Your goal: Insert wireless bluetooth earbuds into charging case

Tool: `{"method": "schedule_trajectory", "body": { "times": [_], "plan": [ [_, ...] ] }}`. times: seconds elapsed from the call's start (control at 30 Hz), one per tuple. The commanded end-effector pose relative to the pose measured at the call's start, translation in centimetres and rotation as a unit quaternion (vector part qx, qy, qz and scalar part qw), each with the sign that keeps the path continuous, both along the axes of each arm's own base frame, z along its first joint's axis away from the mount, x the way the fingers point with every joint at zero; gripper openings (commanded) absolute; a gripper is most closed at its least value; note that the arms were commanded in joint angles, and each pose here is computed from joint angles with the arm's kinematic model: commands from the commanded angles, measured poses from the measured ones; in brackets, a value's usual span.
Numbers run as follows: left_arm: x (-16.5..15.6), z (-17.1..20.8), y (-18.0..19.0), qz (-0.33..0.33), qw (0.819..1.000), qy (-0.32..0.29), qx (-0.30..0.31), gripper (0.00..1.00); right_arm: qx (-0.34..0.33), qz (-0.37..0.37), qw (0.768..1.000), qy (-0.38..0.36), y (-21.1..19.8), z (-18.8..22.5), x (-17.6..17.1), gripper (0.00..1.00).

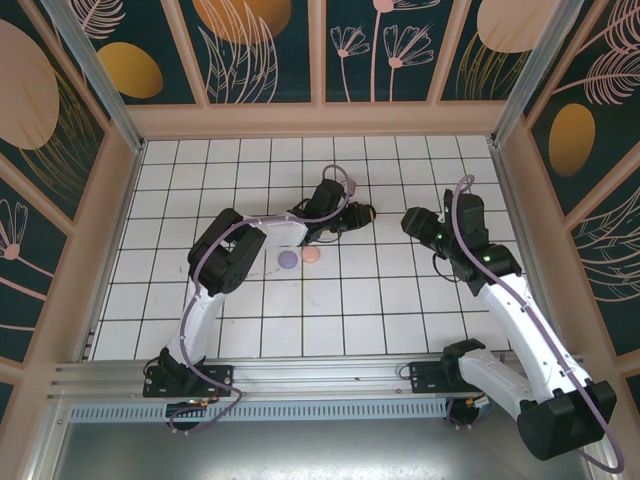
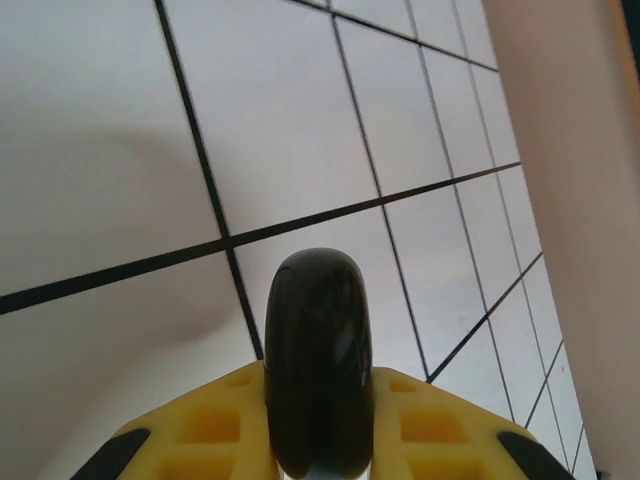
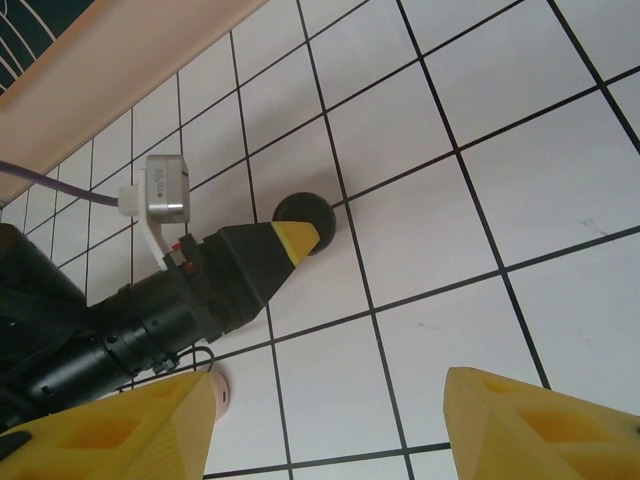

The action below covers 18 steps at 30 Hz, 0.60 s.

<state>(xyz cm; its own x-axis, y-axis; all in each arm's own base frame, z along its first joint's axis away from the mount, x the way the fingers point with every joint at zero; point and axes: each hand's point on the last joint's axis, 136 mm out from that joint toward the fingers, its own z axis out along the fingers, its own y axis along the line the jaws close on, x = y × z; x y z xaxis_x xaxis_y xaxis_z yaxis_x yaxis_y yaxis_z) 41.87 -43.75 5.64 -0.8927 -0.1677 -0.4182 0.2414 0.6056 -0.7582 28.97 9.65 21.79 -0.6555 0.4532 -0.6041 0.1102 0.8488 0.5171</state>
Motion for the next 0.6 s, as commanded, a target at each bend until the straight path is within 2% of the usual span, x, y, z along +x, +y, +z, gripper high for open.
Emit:
{"method": "schedule_trajectory", "body": {
  "times": [0.0, 0.43, 0.57],
  "plan": [
    [-0.1, -2.2, 0.1, 0.018, 0.999, 0.038, 0.020, 0.10, 0.005, 0.013, 1.000, -0.015, 0.0, 0.5, -0.1, 0.62],
    [0.4, -3.1, 1.5, 0.047, 0.996, 0.039, 0.067, 0.40, 0.014, 0.026, 0.999, -0.011, -0.2, 0.8, 0.0, 0.63],
    [0.8, -2.5, 2.2, 0.056, 0.994, 0.027, 0.086, 0.45, 0.016, 0.031, 0.999, -0.005, -0.2, 0.7, -0.2, 0.63]
  ]
}}
